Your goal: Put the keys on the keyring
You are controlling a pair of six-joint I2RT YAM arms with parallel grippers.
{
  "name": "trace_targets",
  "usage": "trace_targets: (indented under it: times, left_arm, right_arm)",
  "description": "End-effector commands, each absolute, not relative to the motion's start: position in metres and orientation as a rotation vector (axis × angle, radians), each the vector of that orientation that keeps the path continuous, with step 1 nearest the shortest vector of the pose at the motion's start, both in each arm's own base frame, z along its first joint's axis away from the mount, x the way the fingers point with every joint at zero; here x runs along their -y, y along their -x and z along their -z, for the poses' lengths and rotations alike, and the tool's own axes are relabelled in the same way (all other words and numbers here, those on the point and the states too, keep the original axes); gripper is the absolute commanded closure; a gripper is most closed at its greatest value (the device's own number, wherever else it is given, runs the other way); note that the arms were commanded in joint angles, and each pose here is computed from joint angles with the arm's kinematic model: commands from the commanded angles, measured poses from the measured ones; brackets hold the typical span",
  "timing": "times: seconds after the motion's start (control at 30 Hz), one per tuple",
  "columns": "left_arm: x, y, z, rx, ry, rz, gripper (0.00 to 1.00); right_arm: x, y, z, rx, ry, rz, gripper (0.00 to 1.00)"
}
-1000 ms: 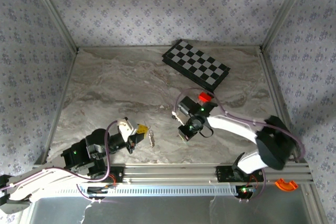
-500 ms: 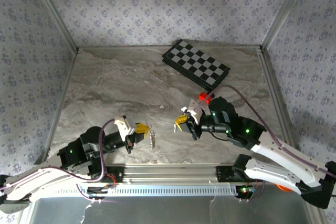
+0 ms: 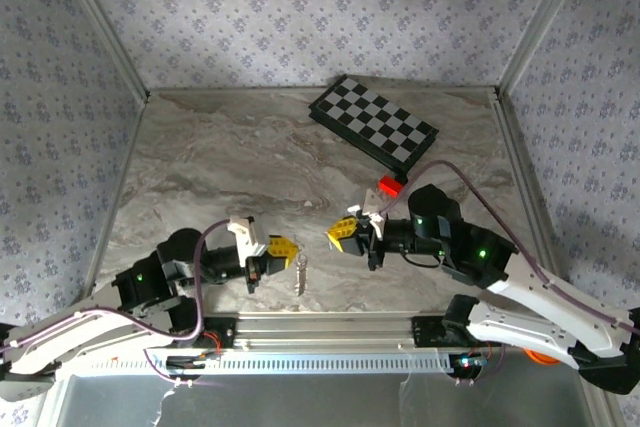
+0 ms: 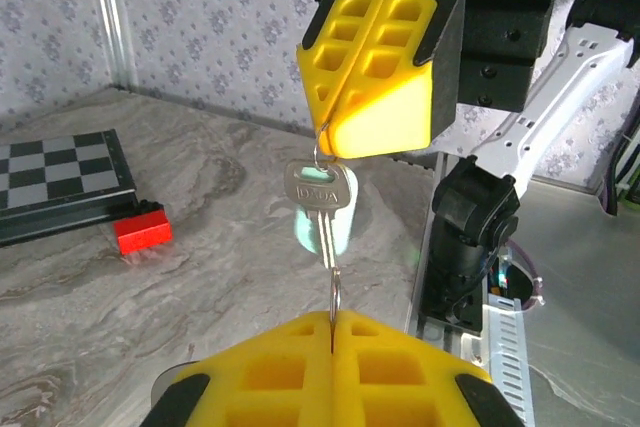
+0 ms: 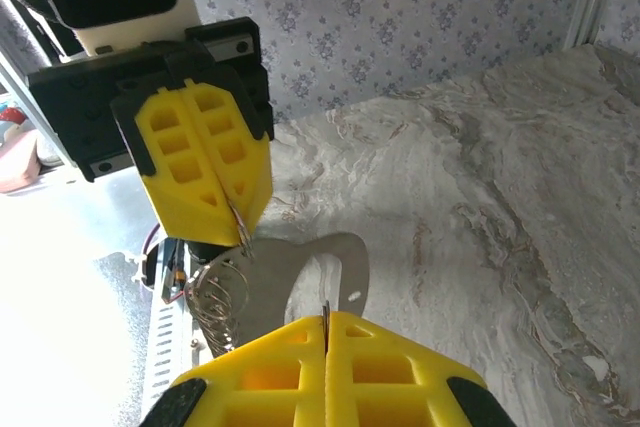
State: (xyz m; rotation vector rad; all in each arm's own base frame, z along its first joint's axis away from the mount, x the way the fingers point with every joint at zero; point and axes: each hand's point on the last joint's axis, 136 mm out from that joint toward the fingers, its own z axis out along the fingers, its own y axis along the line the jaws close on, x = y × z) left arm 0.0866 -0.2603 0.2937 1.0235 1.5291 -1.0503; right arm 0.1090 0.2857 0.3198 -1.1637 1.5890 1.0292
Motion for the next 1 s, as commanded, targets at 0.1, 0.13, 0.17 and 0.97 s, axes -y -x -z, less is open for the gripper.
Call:
trace_targets:
  times: [0.1,0.13,0.17,0.97]
  left_arm:
    - [0.271,-0.08,-0.334,-1.388,-1.023,1.113,1.0]
    - [0.272,-0.081,-0.335,-1.383,-1.022,1.113,1.0]
    - [0.273,-0.08,-0.335,-1.383,-1.023,1.115,1.0]
    - [0.277,-0.081,-0.332,-1.372,-1.033,1.107,1.0]
  right_arm:
    - [-0.274,-0.096,-0.331,-1.564,1.139,-0.98,1.0]
    - [-0.273,-0.096,-0.329,-1.577,1.135,-0.975,1.0]
    - [-0.272,-0.097,-0.329,-1.586,1.129,-0.966,1.0]
    - [-0.29,-0.095,-0.331,-1.589,1.133,-0.961,1.0]
